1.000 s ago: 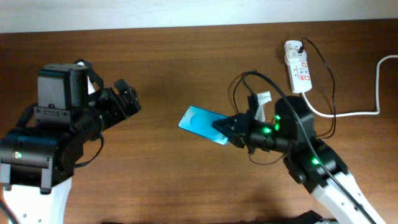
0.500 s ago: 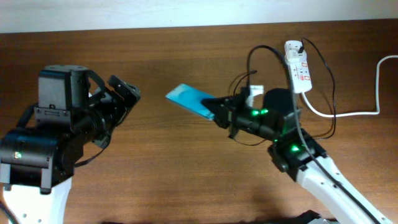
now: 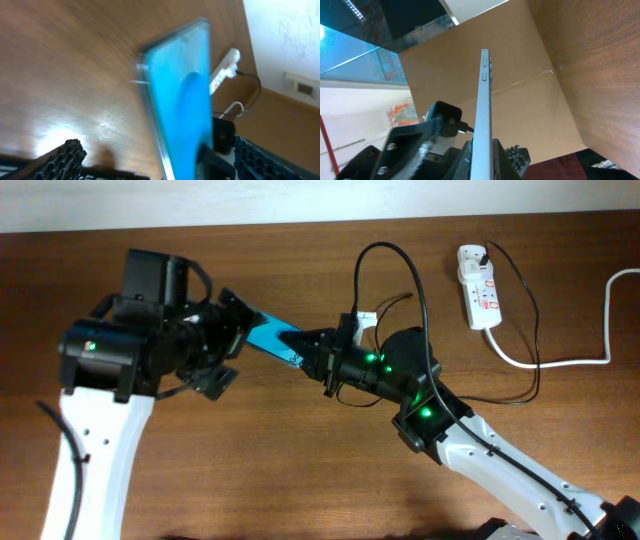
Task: Plug charger to phone and switch on socket
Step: 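Regrasp the phone's bottom end with the left gripper near the right gripper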
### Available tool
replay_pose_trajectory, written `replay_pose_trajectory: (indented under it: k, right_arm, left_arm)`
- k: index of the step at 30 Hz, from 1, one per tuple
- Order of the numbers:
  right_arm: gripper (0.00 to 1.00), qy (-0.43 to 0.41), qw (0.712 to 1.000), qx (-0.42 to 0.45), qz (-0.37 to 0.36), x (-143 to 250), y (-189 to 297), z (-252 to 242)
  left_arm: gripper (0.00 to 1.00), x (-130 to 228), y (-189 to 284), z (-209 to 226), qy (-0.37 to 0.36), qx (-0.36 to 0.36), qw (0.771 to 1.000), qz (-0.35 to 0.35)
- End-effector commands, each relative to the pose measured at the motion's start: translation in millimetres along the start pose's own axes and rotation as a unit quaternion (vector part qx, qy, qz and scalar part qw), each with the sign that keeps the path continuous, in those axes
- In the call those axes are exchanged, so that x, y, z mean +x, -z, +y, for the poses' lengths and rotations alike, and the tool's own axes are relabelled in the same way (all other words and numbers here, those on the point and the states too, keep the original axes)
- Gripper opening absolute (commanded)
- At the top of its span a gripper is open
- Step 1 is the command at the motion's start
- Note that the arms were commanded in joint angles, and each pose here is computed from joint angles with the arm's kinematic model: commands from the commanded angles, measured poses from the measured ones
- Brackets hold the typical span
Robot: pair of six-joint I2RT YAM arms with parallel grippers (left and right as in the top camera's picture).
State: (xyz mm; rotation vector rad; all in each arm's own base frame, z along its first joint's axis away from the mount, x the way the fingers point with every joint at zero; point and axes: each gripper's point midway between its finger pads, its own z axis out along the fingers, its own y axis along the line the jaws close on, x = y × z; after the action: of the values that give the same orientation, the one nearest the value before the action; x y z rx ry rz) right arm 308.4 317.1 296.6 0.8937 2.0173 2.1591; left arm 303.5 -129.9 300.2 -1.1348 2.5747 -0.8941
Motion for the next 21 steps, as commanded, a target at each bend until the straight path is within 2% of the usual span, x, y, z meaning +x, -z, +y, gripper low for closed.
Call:
replay_pose_trajectory:
  k: [1, 3, 6, 9, 11, 14, 15, 18, 21]
  right_arm:
    - [0.04, 0.005, 1.0, -0.019, 0.0, 4, 0, 15]
    - [0.04, 0.005, 1.0, -0.019, 0.0, 4, 0, 15]
    - [0.04, 0.005, 1.0, -0.019, 0.0, 4, 0, 14]
    - [0.04, 0.001, 1.0, -0.017, 0.008, 7, 0, 14]
    - [0.04, -0.006, 1.0, -0.017, 0.018, 11, 0, 15]
    - [0.04, 0.003, 0.999, -0.036, 0.027, 16, 1, 24]
    - [0.04, 0.003, 0.999, -0.041, 0.03, 17, 1, 27]
    - [0.04, -0.008, 0.999, -0.042, 0.033, 18, 1, 28]
    - [0.04, -0.015, 0.998, -0.042, 0.033, 18, 1, 28]
  left_arm:
    - [0.89, 14, -6, -12, -0.002, 0.013, 1.0, 0.025]
    - [0.8, 13, -7, -12, 0.0, 0.012, 1.0, 0.025]
    - [0.72, 13, -7, -12, 0.022, 0.011, 0.999, 0.025]
    - [0.7, 12, -7, -15, 0.041, 0.018, 0.999, 0.022]
    - [0.63, 10, -7, -15, 0.055, 0.017, 0.998, 0.018]
    - [0.61, 6, -7, -15, 0.069, 0.015, 0.997, 0.006]
    - [0.55, 4, -7, -14, 0.08, 0.013, 0.997, 0.0]
    - [0.5, 0, -7, -16, 0.094, 0.017, 0.995, -0.01]
    - [0.4, -1, -7, -18, 0.113, 0.021, 0.993, -0.011]
